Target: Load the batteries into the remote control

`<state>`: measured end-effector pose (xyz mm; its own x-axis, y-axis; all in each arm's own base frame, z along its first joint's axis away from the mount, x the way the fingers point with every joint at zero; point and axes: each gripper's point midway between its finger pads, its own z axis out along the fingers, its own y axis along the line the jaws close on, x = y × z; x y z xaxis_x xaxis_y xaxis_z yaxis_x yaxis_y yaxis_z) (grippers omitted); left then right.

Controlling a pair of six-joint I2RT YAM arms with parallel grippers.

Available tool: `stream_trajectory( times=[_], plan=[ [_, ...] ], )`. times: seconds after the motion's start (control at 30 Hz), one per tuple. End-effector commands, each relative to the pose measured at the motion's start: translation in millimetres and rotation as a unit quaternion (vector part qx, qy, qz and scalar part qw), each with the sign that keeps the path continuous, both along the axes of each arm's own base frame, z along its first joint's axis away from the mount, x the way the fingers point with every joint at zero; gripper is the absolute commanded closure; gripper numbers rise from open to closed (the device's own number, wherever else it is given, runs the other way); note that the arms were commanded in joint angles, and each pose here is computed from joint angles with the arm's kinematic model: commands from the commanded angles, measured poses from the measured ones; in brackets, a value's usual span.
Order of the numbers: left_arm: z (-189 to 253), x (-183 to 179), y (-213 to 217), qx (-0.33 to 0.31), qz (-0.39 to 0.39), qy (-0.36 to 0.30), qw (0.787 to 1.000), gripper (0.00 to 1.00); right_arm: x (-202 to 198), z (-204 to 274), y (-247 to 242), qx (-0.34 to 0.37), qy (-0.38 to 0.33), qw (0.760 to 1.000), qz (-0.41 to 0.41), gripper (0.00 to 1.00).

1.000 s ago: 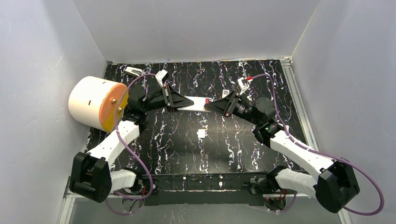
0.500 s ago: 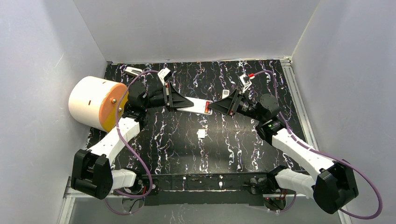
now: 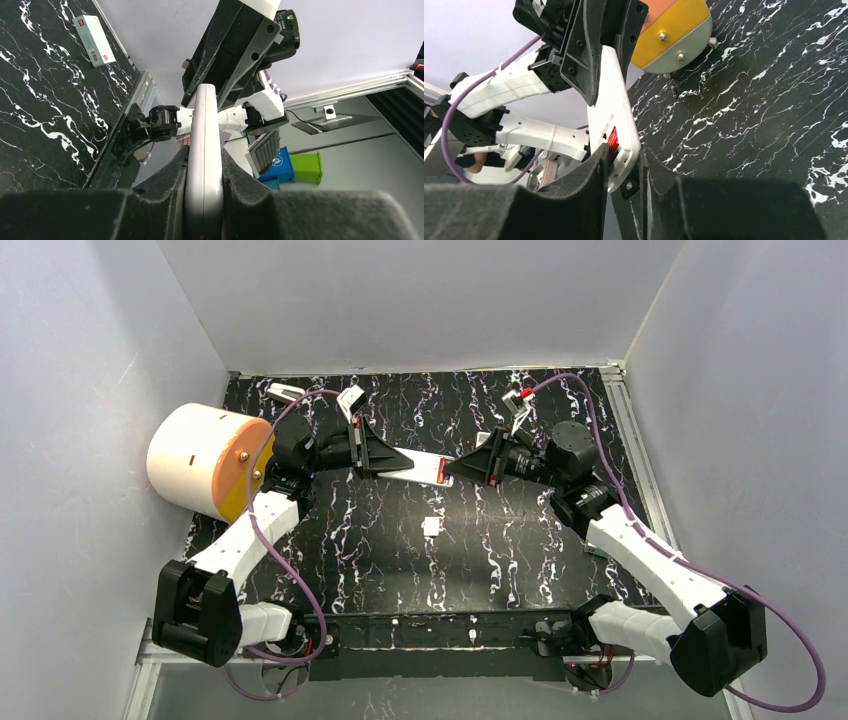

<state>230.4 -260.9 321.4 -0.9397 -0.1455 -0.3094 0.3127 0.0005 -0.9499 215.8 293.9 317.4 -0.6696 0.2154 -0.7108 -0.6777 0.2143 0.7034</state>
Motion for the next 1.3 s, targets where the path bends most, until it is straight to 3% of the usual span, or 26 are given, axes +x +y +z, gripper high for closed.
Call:
stream_trajectory(
  times=[0.0,0.13,0.3,0.43,0.57,0.67,0.73,0.77,0.83,1.0,1.27],
  plan=[
    [24,-7,2,-0.012,-0.008,-0.032,0.999,1.00,8,2,-1,-0.032,-0.056,0.998,-0.003,0.60],
    [14,-4,5,0.000,0.004,-0.042,0.999,1.00,14,15,0,-0.017,-0.041,0.999,-0.021,0.37],
    [-19,14,16,0.037,0.053,-0.027,0.998,1.00,29,21,-11,-0.023,-0.025,0.996,-0.087,0.27],
    [-65,31,36,0.099,0.118,0.009,0.988,1.00,50,-15,-23,-0.080,0.032,0.985,-0.153,0.27],
    [-131,36,73,0.264,0.201,0.064,0.941,1.00,64,-85,-39,-0.193,0.099,0.956,-0.195,0.36],
    [-148,32,87,0.314,0.210,0.053,0.924,1.00,65,-133,-34,-0.258,0.130,0.940,-0.179,0.39],
    [-153,28,90,0.327,0.208,0.052,0.920,1.00,62,-156,-24,-0.300,0.112,0.934,-0.157,0.29],
    [-155,26,91,0.331,0.207,0.052,0.919,1.00,59,-166,-17,-0.324,0.084,0.933,-0.131,0.19],
    [-156,24,92,0.338,0.200,0.054,0.918,1.00,52,-183,-2,-0.367,0.002,0.929,-0.055,0.13],
    [-156,25,98,0.361,0.186,0.068,0.912,1.00,55,-199,24,-0.456,-0.171,0.871,0.067,0.12],
    [-156,37,116,0.382,0.214,0.071,0.896,1.00,47,-237,33,-0.520,-0.222,0.800,0.202,0.18]
  ],
)
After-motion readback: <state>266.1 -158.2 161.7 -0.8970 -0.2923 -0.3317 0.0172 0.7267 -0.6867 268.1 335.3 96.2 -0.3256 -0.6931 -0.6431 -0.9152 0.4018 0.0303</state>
